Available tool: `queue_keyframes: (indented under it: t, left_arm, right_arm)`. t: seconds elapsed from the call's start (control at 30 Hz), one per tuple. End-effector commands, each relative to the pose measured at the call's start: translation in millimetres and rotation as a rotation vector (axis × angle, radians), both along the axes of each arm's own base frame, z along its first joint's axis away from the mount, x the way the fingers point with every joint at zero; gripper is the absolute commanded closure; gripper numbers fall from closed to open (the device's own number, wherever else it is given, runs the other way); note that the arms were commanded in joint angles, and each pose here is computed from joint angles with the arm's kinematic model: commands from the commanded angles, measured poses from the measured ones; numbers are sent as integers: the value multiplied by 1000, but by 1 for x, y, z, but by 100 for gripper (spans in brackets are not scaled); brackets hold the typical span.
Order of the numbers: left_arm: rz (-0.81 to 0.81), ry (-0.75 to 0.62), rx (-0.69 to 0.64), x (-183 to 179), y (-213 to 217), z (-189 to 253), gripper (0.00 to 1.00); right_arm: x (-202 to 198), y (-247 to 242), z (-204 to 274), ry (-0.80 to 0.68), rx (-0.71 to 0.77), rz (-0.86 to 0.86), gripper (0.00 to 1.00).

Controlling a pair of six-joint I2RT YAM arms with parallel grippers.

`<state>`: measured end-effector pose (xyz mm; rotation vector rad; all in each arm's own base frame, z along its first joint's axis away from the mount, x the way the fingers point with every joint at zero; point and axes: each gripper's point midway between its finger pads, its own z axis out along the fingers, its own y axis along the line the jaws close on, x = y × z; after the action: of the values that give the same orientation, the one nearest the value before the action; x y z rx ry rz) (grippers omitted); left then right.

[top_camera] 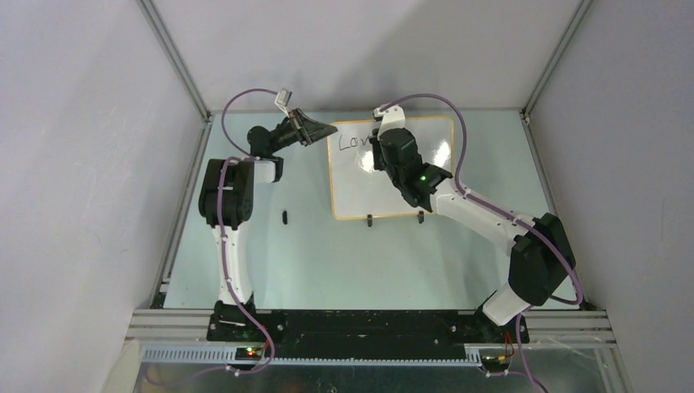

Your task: Write a sentence on the whiteboard

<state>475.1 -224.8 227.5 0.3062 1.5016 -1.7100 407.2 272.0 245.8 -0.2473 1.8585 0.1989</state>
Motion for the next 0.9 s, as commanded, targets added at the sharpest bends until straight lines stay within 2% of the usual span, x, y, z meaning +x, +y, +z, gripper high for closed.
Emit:
queue_keyframes:
  t: [0.0, 0.87]
  left_arm:
    - [-10, -96, -12, -8, -1, 25, 100]
    - [-10, -96, -11, -8, -1, 25, 100]
  right_arm:
    - [4, -3, 17, -33, 56, -14, 100]
    - [10, 2, 4, 10, 33, -2, 100]
